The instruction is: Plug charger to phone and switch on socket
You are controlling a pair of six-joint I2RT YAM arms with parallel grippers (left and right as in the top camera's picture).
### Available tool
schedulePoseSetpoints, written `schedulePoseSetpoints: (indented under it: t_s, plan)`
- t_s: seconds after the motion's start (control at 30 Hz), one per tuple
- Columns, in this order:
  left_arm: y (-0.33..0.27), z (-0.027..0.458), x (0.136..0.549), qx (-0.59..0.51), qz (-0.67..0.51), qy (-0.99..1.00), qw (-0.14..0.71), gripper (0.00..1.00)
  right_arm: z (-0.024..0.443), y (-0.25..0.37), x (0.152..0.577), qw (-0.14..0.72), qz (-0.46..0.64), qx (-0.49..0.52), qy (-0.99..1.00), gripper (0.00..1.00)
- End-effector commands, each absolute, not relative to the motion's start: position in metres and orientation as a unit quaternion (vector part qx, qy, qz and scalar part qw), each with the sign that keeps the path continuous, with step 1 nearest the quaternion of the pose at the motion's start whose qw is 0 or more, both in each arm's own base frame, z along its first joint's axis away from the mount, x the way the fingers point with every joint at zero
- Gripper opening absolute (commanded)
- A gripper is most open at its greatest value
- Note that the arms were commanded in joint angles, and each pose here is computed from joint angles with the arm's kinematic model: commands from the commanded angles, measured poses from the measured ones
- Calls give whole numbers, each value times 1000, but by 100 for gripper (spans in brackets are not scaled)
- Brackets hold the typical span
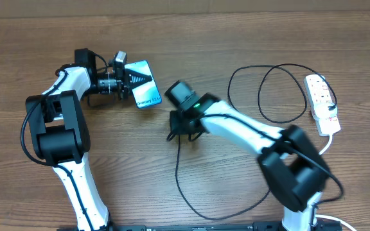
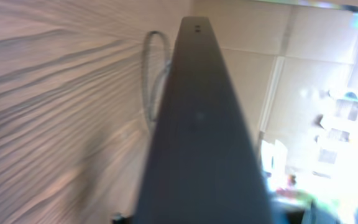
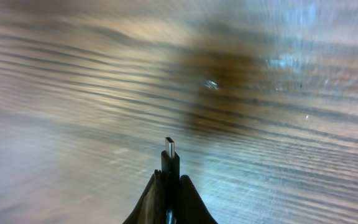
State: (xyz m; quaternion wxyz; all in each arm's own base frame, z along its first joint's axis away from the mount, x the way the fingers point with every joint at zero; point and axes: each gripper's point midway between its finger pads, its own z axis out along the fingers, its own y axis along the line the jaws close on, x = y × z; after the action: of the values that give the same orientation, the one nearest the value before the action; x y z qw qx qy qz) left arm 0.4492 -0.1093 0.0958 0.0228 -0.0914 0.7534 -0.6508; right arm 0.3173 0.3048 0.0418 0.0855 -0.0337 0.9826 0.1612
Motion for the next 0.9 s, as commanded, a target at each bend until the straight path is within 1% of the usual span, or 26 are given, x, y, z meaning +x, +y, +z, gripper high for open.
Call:
schedulePoseSetpoints:
  t_s: [0.0, 0.13, 0.23, 0.4, 0.57, 0.7, 0.87]
  plan:
    - [-112, 138, 448, -64, -710, 701, 31, 4, 107, 336, 304, 62, 322, -118, 937, 4]
    - [-112, 138, 448, -71, -710, 700, 24, 4, 134, 349, 289, 27, 435, -189, 880, 4]
    - [-111, 141, 451, -67, -710, 701, 29, 4, 144, 348, 283, 23, 482, -226, 846, 4]
    - [-110, 155, 461, -76, -710, 700, 19, 4, 147, 345, 279, 29, 500, -262, 825, 4]
    - [-114, 177, 471, -60, -710, 701, 25, 4, 151, 349, 284, 46, 506, -271, 818, 4]
    - [-126, 190, 474, -40, -710, 702, 27, 4, 164, 355, 282, 54, 535, -287, 792, 4]
    - [-142, 191, 470, -28, -710, 703, 14, 4, 172, 357, 294, 68, 548, -273, 787, 4]
